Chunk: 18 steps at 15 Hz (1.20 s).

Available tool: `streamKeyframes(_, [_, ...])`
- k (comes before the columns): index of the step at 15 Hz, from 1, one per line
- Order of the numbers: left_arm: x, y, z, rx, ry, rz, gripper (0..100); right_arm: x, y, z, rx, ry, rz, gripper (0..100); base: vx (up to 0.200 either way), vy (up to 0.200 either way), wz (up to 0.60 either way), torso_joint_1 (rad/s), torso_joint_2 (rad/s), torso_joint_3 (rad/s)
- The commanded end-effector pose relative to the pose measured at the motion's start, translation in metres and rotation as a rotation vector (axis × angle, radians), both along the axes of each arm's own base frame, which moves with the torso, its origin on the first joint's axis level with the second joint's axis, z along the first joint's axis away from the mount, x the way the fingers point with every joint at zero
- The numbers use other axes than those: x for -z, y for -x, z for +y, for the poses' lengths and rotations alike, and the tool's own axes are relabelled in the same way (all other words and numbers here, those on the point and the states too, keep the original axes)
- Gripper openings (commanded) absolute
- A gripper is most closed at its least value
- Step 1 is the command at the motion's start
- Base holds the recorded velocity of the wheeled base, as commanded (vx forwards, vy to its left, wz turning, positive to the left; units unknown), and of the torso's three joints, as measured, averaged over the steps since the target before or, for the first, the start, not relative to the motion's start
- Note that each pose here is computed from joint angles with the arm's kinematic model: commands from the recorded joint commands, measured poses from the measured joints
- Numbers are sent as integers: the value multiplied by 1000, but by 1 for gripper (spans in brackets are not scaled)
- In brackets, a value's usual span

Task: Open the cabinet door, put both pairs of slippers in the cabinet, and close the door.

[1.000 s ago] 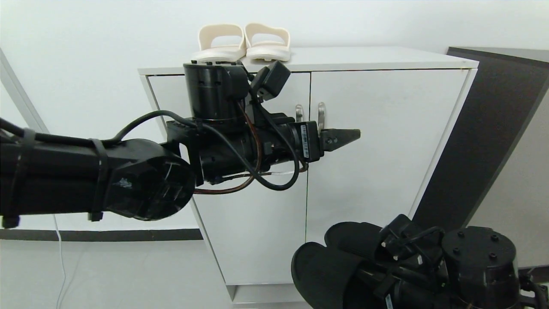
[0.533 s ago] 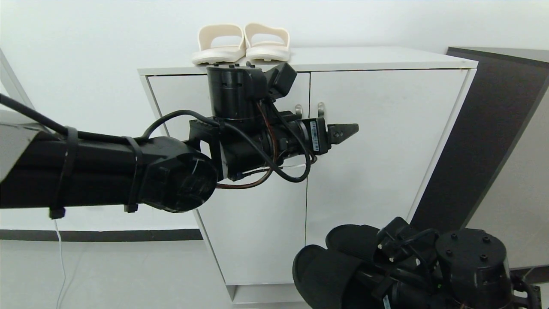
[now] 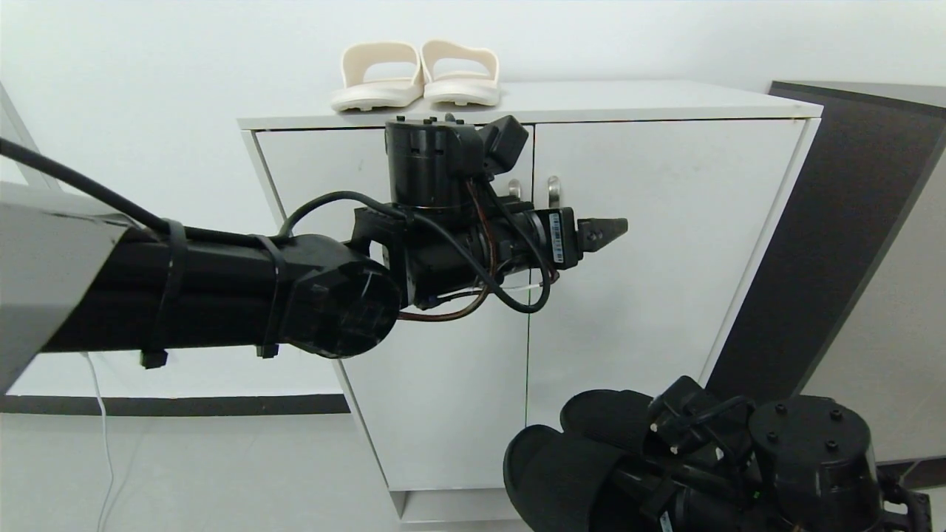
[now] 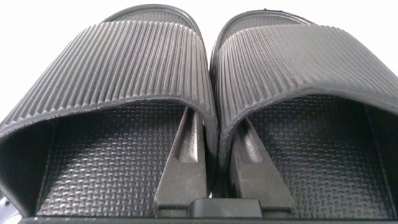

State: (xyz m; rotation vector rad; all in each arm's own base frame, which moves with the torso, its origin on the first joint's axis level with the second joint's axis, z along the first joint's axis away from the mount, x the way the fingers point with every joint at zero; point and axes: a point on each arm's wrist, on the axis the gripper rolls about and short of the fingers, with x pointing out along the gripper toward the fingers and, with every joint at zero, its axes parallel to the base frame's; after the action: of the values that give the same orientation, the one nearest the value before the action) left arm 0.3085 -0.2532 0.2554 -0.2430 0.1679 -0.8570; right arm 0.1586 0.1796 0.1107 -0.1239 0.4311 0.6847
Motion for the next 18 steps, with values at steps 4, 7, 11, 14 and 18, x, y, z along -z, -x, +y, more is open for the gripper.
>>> streamKeyframes(4, [3,-1,0,0,0,6,0,0,1,0,-5,-6,8,0,0,0,0,0,0,0])
streamKeyframes(7, [3,5,4,7,0,16,0,3,4,-3,-39,-10,22,0,0,0,0,0,0,0])
streamKeyframes(11, [1,27,4,51,4,37,0,8,12,-9,-118,-45,10,0,0,0,0,0,0,0])
streamKeyframes(14, [3,47,8,79,5,28,0,14,15,-12,-160,-5,1,0,0,0,0,0,0,0])
streamKeyframes(18, [7,66,22,74,22,5,0,15,15,-12,-161,0,4,0,0,0,0,0,0,0])
